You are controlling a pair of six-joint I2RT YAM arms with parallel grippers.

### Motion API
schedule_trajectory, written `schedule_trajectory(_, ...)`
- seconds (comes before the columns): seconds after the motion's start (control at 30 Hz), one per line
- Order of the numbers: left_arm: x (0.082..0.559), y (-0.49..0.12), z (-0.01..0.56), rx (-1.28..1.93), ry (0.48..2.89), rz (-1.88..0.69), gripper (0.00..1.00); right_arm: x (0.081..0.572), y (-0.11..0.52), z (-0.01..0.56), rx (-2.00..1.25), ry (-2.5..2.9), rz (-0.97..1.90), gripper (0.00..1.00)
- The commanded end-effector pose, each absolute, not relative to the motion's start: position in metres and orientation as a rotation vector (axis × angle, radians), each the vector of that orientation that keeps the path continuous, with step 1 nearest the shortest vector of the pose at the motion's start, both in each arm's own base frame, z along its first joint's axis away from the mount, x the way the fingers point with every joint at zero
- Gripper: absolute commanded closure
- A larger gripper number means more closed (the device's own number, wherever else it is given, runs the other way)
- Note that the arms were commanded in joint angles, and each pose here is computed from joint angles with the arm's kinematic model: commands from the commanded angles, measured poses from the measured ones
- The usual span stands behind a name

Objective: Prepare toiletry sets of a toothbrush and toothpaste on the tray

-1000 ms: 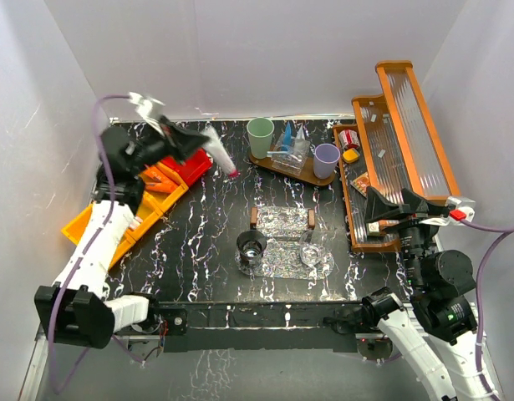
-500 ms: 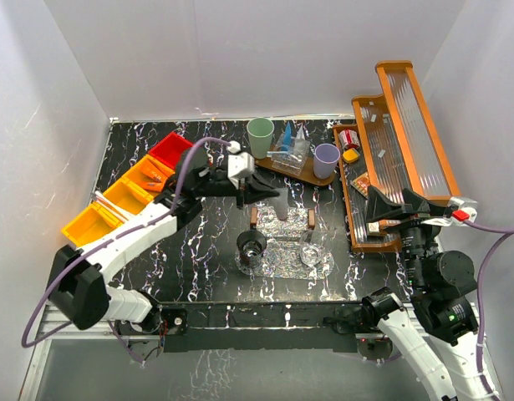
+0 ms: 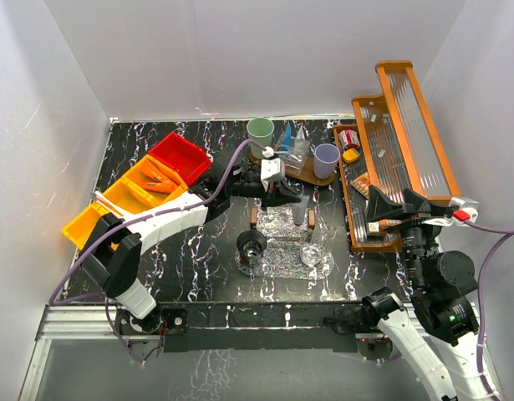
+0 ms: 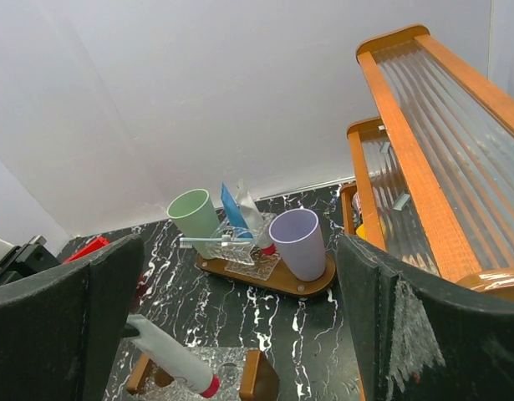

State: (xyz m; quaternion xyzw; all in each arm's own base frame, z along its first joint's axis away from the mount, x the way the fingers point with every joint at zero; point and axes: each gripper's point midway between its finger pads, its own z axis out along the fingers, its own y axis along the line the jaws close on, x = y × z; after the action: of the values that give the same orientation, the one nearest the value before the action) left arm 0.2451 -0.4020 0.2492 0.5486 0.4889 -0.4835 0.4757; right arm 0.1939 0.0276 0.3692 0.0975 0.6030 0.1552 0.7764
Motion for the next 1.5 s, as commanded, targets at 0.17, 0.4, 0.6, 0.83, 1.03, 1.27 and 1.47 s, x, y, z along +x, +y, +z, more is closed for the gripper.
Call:
schedule_trajectory(0.17,0.26,-0.415,0.279,1.351,1.037,-1.106,1.0,0.187,0.02,0.384,0.224,1.269,0.314,0.02)
schedule_trajectory(0.4,0.267,-0.419,0.267,1.366,1.062,-1.093,1.0,0.188,0.019,0.383,0.222,1.274,0.306,0.02)
schedule_trajectory(0.6,0.269,-0.42,0.26,1.371,1.077,-1.087,1.0,0.19,0.02,0.38,0.219,1.279,0.301,0.02)
schedule_trajectory(0.83,0.269,-0.421,0.253,1.378,1.092,-1.098,1.0,0.192,0.021,0.38,0.216,1.281,0.302,0.02)
schedule_trajectory(1.03,0.269,-0.422,0.247,1.379,1.099,-1.109,1.0,0.192,0.021,0.378,0.217,1.283,0.302,0.02)
schedule_trajectory(1.27,0.271,-0.424,0.238,1.383,1.116,-1.117,1.0,0.193,0.021,0.377,0.216,1.285,0.298,0.02)
schedule_trajectory(1.47,0.272,-0.425,0.227,1.388,1.131,-1.12,1.0,0.192,0.02,0.378,0.217,1.282,0.294,0.02)
